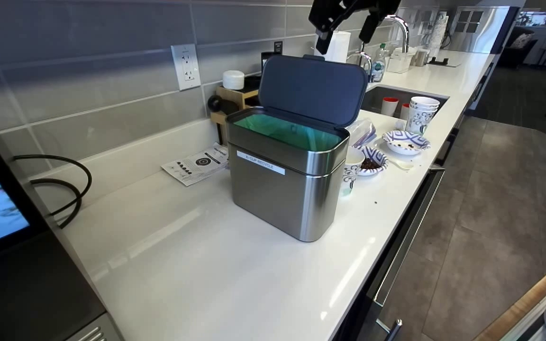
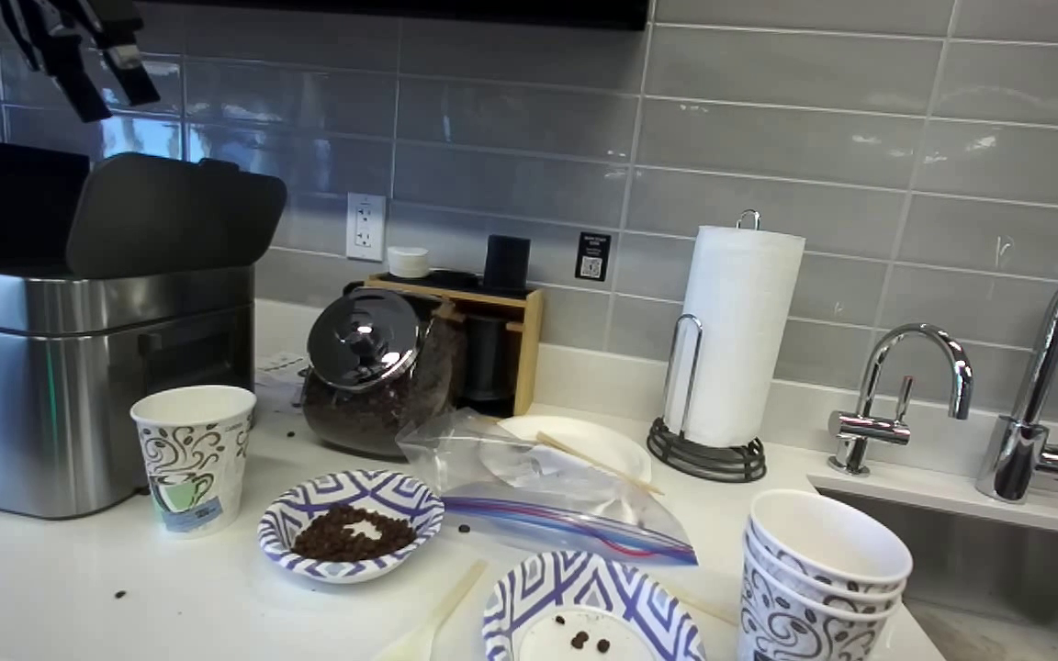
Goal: Open the silver bin.
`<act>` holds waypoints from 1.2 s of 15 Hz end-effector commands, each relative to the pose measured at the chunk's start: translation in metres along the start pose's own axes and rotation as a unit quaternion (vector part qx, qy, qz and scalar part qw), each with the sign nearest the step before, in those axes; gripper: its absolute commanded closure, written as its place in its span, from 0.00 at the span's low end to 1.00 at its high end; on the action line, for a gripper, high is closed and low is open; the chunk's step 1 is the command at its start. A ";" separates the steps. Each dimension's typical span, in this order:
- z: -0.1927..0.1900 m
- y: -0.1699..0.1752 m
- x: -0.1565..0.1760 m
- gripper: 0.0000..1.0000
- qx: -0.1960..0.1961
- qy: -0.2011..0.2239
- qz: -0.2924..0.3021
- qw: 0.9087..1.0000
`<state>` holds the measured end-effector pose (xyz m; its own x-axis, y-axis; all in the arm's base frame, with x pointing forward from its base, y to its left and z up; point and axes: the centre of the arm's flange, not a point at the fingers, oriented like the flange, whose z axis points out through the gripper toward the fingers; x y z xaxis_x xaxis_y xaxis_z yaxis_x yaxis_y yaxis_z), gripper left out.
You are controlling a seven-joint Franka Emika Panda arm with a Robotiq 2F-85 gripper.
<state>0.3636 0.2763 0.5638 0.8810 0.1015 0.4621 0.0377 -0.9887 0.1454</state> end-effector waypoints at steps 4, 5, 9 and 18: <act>-0.039 0.015 -0.019 0.00 0.061 -0.036 0.032 0.997; -0.043 0.018 -0.021 0.00 0.062 -0.042 0.036 0.997; -0.058 0.026 -0.032 0.00 0.055 -0.071 0.020 0.996; -0.065 0.035 -0.049 0.00 0.007 -0.063 -0.061 0.996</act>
<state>0.2991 0.2495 0.6059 0.9326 0.1776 0.3142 0.1405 -0.9805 0.1373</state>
